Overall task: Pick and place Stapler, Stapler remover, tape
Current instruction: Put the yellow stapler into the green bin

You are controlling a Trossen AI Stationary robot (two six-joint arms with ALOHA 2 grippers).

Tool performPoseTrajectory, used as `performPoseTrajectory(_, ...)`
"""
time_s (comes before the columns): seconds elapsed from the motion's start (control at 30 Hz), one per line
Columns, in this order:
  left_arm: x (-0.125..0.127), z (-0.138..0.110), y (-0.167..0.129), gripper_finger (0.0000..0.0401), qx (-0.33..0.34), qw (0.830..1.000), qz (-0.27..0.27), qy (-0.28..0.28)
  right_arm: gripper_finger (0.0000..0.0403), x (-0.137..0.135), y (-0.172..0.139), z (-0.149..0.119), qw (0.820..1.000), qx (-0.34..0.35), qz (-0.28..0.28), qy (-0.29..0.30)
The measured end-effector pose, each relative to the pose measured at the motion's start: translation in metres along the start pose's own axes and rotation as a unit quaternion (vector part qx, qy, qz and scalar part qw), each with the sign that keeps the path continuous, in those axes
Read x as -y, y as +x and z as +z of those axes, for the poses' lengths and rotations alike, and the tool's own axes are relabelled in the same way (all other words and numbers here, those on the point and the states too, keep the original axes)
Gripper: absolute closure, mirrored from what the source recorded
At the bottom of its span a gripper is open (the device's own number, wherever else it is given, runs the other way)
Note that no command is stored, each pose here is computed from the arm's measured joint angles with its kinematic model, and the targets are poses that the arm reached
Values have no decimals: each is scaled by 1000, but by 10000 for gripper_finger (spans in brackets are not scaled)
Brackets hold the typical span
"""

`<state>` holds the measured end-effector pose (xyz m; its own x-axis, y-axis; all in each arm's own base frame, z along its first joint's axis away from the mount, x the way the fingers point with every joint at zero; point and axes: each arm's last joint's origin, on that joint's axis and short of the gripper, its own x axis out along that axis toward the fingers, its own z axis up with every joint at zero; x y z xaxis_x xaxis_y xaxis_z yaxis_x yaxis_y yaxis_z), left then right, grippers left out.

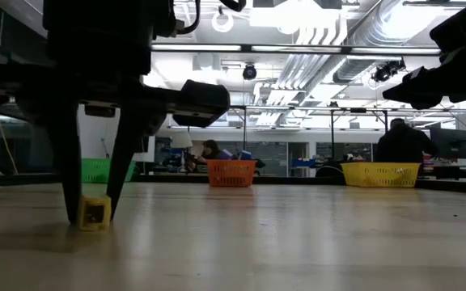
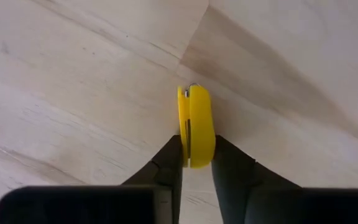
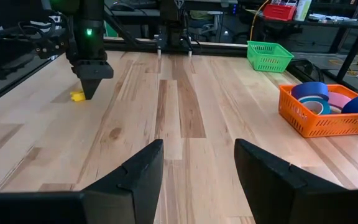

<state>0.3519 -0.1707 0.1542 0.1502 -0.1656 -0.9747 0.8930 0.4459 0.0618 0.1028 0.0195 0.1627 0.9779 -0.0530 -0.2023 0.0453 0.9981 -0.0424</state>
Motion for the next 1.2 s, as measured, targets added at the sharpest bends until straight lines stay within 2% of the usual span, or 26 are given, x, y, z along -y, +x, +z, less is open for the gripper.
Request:
performPoseTrajectory(0.3,-11,-10,-5,347,6,995,-1,-102,215,0,0,0,1000,0,0,0)
performPoseTrajectory(0.57,-33,-38,-47,347,-12,982,74,-175,215,0,0,0,1000,0,0,0)
performPoseTrajectory(0.87,-49,-92,-108,346,-74,960,144,-229,215,0,0,0,1000,0,0,0)
performPoseTrajectory(1.2,-62,-157,-173,346,-66,923,226,-303,215,0,0,0,1000,0,0,0)
